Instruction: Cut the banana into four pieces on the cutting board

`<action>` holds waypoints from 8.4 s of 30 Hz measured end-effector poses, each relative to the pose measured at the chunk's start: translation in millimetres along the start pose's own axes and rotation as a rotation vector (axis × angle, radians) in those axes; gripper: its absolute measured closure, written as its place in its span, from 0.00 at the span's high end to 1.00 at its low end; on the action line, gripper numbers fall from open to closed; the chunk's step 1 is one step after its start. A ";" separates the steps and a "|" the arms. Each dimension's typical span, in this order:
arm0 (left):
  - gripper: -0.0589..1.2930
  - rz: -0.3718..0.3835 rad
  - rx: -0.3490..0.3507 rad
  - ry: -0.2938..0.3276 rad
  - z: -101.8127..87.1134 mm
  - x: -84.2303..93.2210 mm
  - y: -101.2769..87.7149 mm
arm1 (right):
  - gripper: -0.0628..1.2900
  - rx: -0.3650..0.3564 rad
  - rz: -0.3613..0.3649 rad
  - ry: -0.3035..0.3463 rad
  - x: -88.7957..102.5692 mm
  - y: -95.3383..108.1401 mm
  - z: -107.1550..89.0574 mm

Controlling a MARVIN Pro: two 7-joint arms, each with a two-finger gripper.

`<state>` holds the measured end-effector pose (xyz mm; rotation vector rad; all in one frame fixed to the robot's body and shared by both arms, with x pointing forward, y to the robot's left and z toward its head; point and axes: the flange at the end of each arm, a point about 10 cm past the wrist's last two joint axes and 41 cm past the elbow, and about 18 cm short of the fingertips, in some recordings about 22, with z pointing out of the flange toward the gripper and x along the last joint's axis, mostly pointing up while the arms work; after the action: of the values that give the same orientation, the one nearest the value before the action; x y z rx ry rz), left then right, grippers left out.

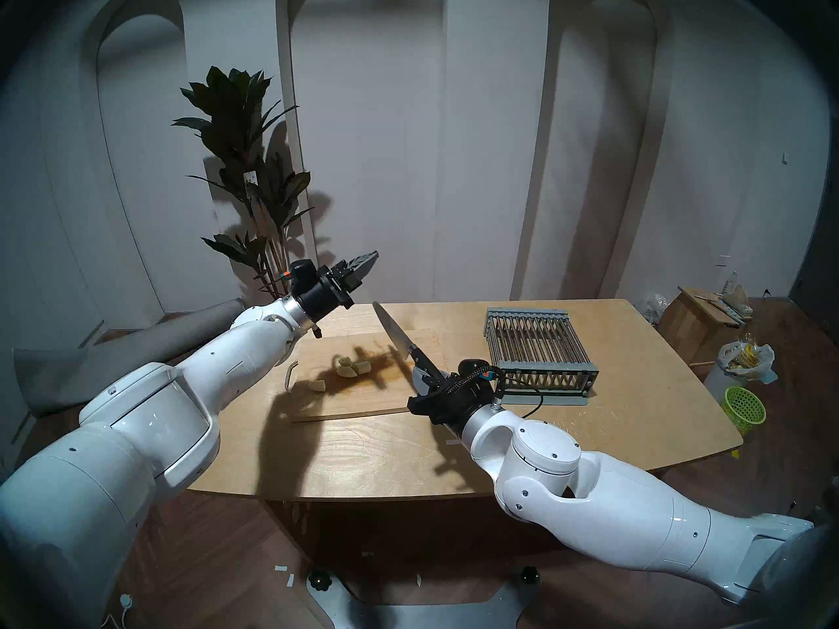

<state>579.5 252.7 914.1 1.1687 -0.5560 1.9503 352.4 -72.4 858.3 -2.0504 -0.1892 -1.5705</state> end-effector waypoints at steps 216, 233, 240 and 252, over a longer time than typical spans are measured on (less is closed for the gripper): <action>0.97 0.775 1.378 -0.193 -74.1 24.3 -89.9 | 0.97 -0.435 0.998 -0.282 2.8 12.0 25.1; 0.97 0.833 1.472 -0.222 -69.1 26.5 -86.8 | 0.97 -0.600 0.948 -0.351 21.6 33.4 14.0; 0.97 0.856 1.511 -0.234 -66.6 27.3 -84.9 | 0.97 -0.667 0.939 -0.367 26.8 47.7 21.2; 0.97 0.888 1.564 -0.255 -64.0 26.7 -81.4 | 0.97 -0.710 0.911 -0.429 19.7 46.3 43.0</action>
<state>603.0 356.6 904.9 2.3517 0.7120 3.0893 414.8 -94.2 853.8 -2.3992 1.1372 -0.6415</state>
